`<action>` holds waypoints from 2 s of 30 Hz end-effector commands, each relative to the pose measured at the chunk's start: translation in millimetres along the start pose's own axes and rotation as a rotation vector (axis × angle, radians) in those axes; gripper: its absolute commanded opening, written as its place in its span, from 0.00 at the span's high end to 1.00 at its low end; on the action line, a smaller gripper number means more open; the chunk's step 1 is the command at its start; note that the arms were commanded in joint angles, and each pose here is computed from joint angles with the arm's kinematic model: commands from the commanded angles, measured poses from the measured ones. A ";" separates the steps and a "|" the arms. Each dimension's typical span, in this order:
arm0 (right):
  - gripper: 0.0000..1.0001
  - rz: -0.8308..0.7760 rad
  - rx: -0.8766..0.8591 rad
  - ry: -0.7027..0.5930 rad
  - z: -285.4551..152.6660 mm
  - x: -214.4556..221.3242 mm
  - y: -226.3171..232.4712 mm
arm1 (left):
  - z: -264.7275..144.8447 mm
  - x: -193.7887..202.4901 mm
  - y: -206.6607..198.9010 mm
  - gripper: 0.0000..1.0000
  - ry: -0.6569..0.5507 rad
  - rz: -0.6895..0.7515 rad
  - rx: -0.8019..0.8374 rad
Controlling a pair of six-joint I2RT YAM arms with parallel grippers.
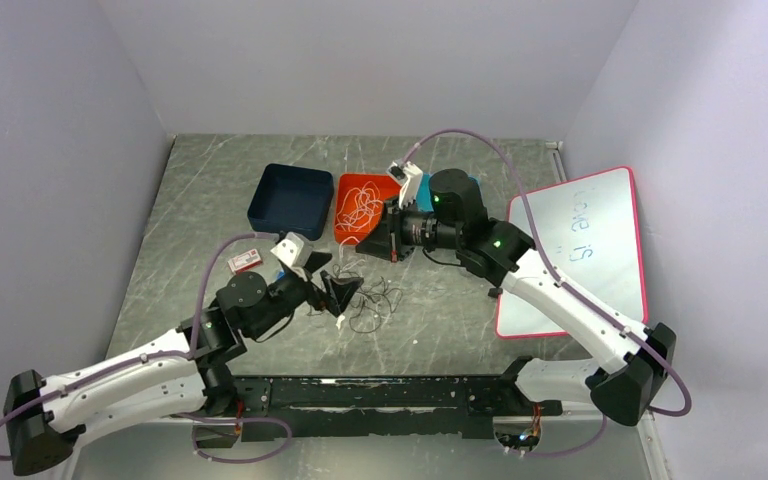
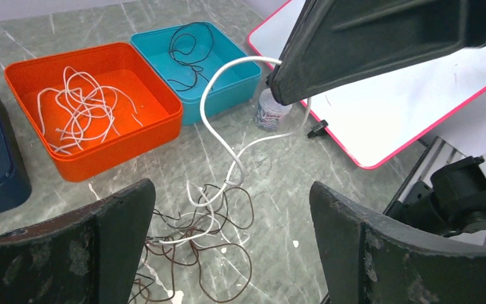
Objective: Untangle the cables
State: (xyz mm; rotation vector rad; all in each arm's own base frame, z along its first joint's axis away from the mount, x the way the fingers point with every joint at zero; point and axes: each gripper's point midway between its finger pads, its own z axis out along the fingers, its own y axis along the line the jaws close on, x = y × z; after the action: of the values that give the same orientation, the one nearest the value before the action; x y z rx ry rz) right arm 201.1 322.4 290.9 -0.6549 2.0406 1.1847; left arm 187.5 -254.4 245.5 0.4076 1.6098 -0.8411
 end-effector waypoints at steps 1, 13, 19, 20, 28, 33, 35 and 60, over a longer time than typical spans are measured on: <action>1.00 0.008 -0.058 -0.018 -11.2 -12.9 23.3 | 10.8 -26.5 -7.1 0.04 -0.078 0.060 0.022; 1.00 0.028 -0.145 -0.071 -28.5 -34.1 53.8 | 33.0 -9.6 10.4 0.01 -0.098 0.081 -0.059; 1.00 0.019 -0.182 -0.146 -47.2 -57.8 74.8 | 37.7 29.0 15.4 0.02 -0.037 0.025 -0.042; 1.00 0.017 -0.181 -0.162 -51.3 -62.3 77.5 | 37.9 36.6 16.3 0.02 -0.027 0.017 -0.039; 1.00 -0.004 -0.226 -0.304 -88.0 -96.5 107.2 | 44.2 92.6 27.1 0.03 0.071 -0.042 -0.027; 1.00 -0.031 -0.272 -0.362 -104.3 -113.3 125.3 | 51.7 120.0 22.6 0.05 0.143 -0.075 0.005; 1.00 -0.049 -0.281 -0.382 -109.7 -121.8 131.5 | 53.3 129.0 21.9 0.06 0.164 -0.085 0.013; 1.00 -0.296 -0.238 -0.731 -192.6 -228.5 188.2 | 33.7 198.0 18.2 0.28 0.328 -0.199 0.071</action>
State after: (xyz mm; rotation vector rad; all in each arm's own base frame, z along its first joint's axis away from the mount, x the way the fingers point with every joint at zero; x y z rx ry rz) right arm 154.3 266.7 618.9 -0.5294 1.2114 1.3193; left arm 182.9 -300.5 42.3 0.4676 1.9852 -0.9606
